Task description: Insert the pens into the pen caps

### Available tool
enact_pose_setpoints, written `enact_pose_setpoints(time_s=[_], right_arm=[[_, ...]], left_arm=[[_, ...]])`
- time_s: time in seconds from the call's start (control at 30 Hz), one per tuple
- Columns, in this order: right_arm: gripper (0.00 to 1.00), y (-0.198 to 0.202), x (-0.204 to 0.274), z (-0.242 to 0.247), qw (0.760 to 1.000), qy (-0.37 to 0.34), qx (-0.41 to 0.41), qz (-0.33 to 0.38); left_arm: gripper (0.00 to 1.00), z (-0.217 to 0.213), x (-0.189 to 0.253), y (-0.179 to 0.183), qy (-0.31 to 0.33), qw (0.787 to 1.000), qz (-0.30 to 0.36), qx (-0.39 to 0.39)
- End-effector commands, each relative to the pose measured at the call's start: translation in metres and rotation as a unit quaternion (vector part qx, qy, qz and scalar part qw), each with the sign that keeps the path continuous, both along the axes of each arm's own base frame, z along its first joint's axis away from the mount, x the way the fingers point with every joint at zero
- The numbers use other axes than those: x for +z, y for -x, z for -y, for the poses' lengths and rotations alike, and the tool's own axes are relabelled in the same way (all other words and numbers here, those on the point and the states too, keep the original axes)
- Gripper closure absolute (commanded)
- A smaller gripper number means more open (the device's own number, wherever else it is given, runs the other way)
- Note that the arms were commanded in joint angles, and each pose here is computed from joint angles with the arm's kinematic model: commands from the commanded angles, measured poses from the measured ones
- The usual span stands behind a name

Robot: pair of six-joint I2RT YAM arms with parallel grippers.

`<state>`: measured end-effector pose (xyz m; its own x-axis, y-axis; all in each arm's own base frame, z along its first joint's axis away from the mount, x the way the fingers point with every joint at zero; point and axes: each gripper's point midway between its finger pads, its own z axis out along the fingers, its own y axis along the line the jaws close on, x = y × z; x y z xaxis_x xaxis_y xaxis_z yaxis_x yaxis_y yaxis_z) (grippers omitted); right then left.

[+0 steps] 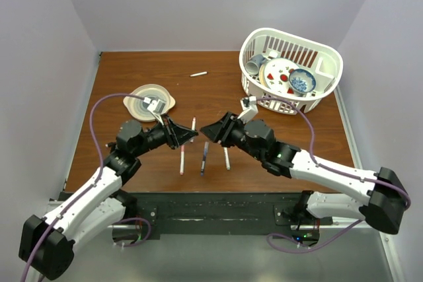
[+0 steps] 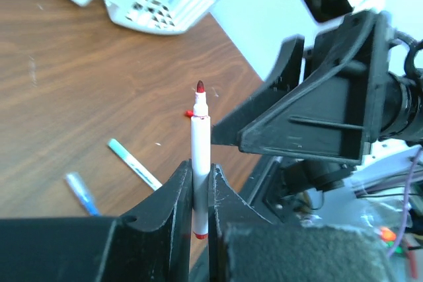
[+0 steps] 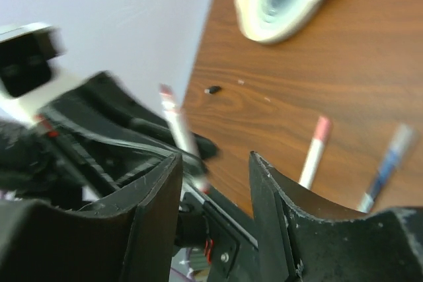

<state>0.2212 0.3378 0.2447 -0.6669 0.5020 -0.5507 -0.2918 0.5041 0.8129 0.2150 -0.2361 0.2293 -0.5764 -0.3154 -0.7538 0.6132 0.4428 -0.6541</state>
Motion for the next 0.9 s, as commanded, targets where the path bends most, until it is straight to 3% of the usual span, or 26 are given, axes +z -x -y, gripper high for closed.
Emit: enact_pose_setpoints(time_s=[0.0, 0.07, 0.1, 0.13, 0.17, 0.3, 0.4, 0.6, 0.87], right_arm=[[0.51, -0.002, -0.034, 0.058, 0.981, 0.019, -0.147, -0.127], [0.50, -0.001, -0.062, 0.096, 0.959, 0.072, -0.222, -0.160], [0.50, -0.001, -0.066, 0.109, 0.944, 0.059, -0.263, -0.188], [0.51, -0.001, -0.066, 0.122, 0.931, 0.057, -0.297, -0.205], [0.53, 0.008, -0.085, 0.151, 0.906, 0.103, -0.339, -0.232], [0.54, 0.013, -0.107, 0.193, 0.838, 0.098, -0.440, -0.307], [0.54, 0.005, -0.122, 0.212, 0.812, 0.094, -0.477, -0.323], [0.54, -0.032, -0.141, 0.247, 0.772, 0.089, -0.539, -0.325], [0.53, -0.034, -0.175, 0.245, 0.700, 0.095, -0.568, -0.422]], left_arm=[[1.00, -0.013, 0.021, -0.007, -0.074, 0.995, 0.069, 0.018], [1.00, -0.016, 0.036, -0.008, -0.101, 0.988, 0.113, 0.014], [1.00, -0.020, 0.025, -0.006, -0.126, 0.987, 0.097, 0.010], [1.00, -0.024, 0.034, -0.010, -0.144, 0.982, 0.122, 0.018], [1.00, -0.027, 0.033, -0.011, -0.158, 0.980, 0.123, 0.021], [1.00, -0.047, 0.024, -0.015, -0.217, 0.965, 0.137, 0.051], [1.00, -0.063, 0.005, -0.017, -0.235, 0.958, 0.139, 0.091], [1.00, -0.078, 0.017, -0.012, -0.229, 0.952, 0.156, 0.132], [1.00, -0.082, 0.019, -0.011, -0.232, 0.949, 0.160, 0.139]])
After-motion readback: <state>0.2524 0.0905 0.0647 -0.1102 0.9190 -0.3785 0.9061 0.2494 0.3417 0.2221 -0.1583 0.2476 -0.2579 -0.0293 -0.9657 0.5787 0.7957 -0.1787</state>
